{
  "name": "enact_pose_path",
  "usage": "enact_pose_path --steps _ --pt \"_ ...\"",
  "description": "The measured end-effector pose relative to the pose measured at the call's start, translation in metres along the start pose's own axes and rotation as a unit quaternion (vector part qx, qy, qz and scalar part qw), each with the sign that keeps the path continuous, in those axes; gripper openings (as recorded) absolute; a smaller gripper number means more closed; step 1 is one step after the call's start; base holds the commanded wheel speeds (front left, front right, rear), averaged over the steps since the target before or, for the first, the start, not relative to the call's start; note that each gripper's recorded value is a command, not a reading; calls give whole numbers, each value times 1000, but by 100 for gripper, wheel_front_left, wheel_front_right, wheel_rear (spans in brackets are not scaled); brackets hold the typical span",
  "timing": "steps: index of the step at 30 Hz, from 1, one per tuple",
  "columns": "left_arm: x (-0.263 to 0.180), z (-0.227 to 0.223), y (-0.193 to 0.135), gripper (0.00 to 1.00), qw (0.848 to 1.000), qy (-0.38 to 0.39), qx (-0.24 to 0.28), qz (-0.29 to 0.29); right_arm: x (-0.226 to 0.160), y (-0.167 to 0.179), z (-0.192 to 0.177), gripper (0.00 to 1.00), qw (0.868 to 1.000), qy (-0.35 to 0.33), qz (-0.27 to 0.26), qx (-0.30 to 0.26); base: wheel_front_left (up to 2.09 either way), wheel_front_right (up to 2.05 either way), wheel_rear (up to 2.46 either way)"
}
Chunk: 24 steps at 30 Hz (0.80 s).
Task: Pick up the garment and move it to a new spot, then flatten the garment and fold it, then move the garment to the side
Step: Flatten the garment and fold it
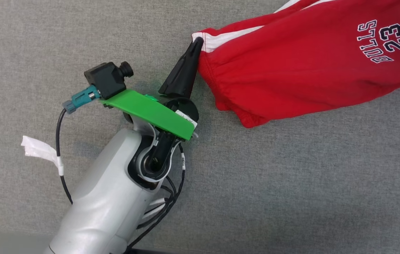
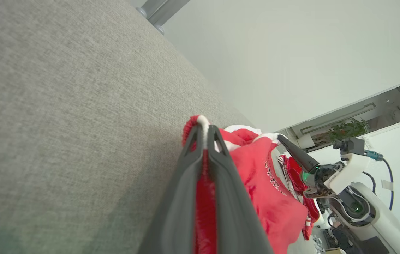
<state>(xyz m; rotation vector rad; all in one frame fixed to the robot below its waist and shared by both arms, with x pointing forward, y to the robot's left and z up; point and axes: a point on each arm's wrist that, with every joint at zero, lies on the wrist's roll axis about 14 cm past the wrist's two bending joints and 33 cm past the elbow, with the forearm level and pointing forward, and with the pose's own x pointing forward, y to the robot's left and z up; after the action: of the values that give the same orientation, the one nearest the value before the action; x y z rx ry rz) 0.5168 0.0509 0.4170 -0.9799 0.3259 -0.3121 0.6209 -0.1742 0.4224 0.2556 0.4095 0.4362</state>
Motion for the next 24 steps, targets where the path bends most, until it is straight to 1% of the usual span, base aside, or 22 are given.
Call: enact_pose_path --steps 2,3,4,5,6,7,8,10,12,14,15,18,20,22,24 --pt "2 -2 3 0 1000 4 5 3 6 0 -6 40 1000 5 1 0 0 0 0" --pt "2 -3 5 12 1000 6 11 3 8 1 -8 79 1000 4 3 1 0 0 0" --pt "4 -3 5 35 1000 4 15 3 10 1 -8 100 1000 1 4 0 0 0 0" --pt "4 -3 5 52 1000 4 16 3 11 2 -7 100 1000 -5 4 1 0 0 0" --pt "4 -3 6 100 1000 2 23 2 11 3 -5 100 1000 -12 5 0 0 0 0" --pt "4 -3 5 100 1000 1 27 1 10 3 -3 100 1000 -20 4 -1 0 0 0" --pt "4 0 3 100 999 -5 44 -3 6 3 4 100 999 -39 3 -1 0 0 0" --pt "1 3 2 100 998 -10 69 -4 1 4 12 100 999 -55 3 -3 0 0 0" --pt "-5 8 4 100 994 -19 104 1 -9 7 17 100 998 -70 4 -10 0 0 0" --pt "-12 11 5 100 992 -27 127 9 -18 10 17 100 997 -81 6 -8 0 0 0" --pt "-18 15 6 100 988 -36 146 18 -25 14 15 100 996 -86 10 -9 0 0 0" --pt "-33 36 2 100 974 -73 209 37 -42 22 10 100 995 -95 14 -11 0 0 0" --pt "-47 48 -1 100 961 -101 253 51 -54 26 10 100 995 -101 13 -18 0 0 0" --pt "-62 51 -4 100 951 -117 278 64 -64 31 8 100 994 -103 12 -30 0 0 0" --pt "-75 58 -9 100 938 -135 310 74 -74 35 8 100 994 -108 10 -31 0 0 0"
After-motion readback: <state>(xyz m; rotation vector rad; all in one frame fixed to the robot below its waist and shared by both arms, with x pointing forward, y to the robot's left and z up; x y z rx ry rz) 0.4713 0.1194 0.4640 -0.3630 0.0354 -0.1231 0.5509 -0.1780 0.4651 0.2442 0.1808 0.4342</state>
